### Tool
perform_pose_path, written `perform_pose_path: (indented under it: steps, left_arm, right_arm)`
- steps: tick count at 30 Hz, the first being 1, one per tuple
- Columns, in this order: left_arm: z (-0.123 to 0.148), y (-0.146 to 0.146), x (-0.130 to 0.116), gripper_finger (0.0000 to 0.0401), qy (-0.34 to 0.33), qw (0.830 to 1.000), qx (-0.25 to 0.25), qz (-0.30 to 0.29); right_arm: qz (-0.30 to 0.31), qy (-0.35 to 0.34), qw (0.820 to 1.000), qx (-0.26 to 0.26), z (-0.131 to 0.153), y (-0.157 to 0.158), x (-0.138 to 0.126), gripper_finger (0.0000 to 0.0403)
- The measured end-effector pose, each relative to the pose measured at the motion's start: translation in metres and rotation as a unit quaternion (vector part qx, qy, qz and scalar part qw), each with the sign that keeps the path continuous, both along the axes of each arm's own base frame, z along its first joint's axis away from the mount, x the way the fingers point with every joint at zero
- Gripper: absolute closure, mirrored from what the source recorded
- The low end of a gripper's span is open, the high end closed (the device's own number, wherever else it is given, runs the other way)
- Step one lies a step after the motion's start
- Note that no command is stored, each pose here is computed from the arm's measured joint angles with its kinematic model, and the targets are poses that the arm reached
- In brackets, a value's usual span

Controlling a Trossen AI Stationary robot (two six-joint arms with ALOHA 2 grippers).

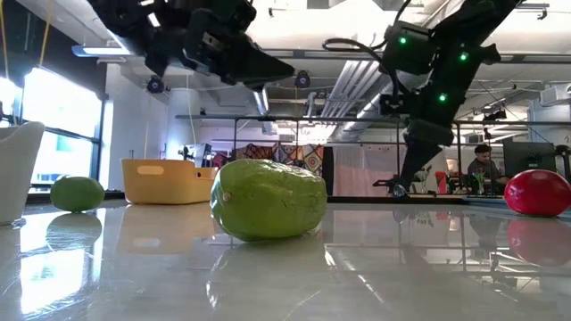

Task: Sort produce into baskets
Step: Put the green lime into the orange bin

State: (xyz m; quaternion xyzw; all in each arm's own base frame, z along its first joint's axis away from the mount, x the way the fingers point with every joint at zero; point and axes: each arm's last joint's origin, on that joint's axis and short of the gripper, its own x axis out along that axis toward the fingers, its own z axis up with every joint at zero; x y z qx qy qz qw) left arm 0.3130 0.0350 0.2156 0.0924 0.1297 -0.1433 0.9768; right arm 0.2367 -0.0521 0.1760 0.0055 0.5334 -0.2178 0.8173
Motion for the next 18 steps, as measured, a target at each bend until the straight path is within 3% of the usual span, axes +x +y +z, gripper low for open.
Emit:
perform_pose_path:
  steps: [6,11,18]
  left_arm:
    - [-0.015,0.001,0.012,0.0401,-0.023,0.999,-0.006,-0.032]
    - [-0.023,0.003,0.017,0.0401,-0.037,0.998,-0.011,-0.054]
    - [-0.044,0.005,-0.005,0.0401,-0.106,0.993,-0.013,-0.053]
  right_arm:
    - [-0.003,-0.04,0.998,0.044,0.002,0.002,0.005,0.0403]
    - [0.013,-0.064,0.997,0.046,0.004,0.009,0.01,0.0403]
    - [0.024,-0.107,0.993,0.051,0.008,0.023,0.019,0.0403]
